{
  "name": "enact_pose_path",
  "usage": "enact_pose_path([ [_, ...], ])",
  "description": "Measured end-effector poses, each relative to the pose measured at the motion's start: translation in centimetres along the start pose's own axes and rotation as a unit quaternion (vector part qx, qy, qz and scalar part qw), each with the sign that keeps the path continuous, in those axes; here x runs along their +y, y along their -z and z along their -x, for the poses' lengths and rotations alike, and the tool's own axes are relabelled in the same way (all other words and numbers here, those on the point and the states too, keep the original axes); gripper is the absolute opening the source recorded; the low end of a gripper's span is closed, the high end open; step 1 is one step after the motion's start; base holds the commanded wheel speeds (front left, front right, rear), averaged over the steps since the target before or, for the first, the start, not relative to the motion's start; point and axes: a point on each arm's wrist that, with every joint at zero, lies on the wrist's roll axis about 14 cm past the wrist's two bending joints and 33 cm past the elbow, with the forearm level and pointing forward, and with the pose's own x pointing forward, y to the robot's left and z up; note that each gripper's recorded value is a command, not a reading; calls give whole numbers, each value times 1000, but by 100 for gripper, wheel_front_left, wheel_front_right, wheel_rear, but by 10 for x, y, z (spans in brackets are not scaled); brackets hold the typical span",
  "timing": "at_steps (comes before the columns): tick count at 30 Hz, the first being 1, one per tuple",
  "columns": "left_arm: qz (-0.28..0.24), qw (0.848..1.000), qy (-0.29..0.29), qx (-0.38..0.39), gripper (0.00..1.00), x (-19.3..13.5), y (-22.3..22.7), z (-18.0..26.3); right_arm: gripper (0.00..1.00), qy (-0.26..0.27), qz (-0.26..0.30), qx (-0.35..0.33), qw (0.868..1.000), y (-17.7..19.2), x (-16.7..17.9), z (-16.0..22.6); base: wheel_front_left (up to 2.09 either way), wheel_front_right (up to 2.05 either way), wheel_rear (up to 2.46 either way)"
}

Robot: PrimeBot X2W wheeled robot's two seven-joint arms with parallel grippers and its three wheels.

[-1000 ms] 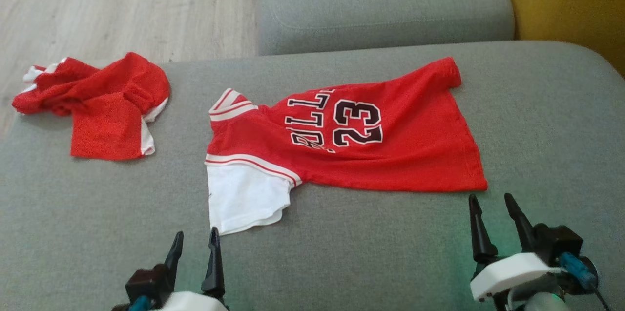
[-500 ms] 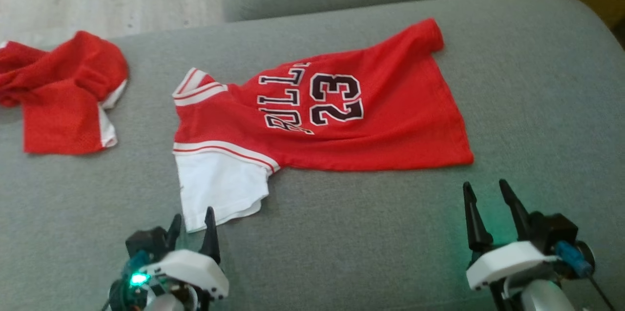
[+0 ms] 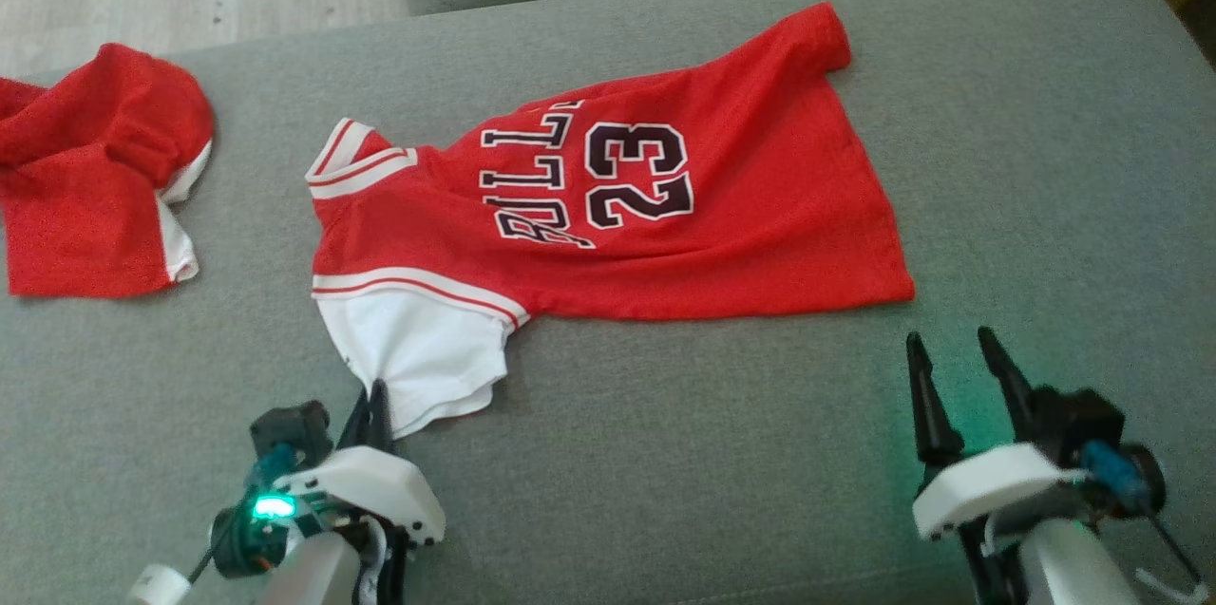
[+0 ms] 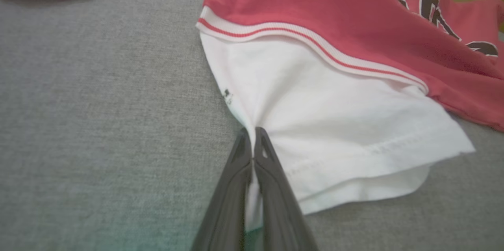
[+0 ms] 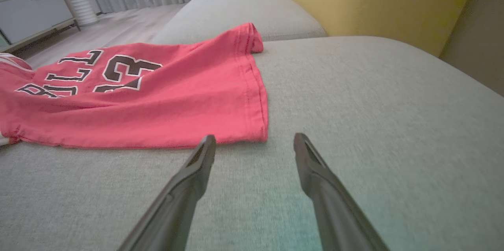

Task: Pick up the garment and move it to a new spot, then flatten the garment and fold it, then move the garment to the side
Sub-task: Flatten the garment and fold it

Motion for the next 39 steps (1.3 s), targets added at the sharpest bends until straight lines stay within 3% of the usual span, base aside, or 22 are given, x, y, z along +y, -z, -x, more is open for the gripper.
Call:
enact_pose_path([
  [8,-1,1000,-3,-31,0,3,-7,10,100,9,18,0,1000,-22,-8,-36,0,0,0],
  [23,20,993,0,-118,0,4,-50,26,98,-5,33,153,988,34,6,-77,0,0,0],
  [24,21,993,0,-120,0,4,-50,27,85,-5,28,154,988,34,7,-79,0,0,0],
  [25,21,993,1,-119,0,3,-49,29,55,-6,22,155,988,33,8,-80,0,0,0],
  [26,21,993,3,-120,0,2,-49,31,42,-9,15,155,988,32,11,-80,0,0,0],
  [28,20,992,8,-126,0,0,-52,34,0,-15,1,153,988,31,17,-80,0,0,0],
  [33,17,988,22,-155,0,-8,-70,43,0,-23,-21,127,991,20,24,-75,0,0,0],
  [39,7,973,64,-220,0,-29,-114,68,0,-43,-73,32,996,-36,39,-73,0,0,0],
])
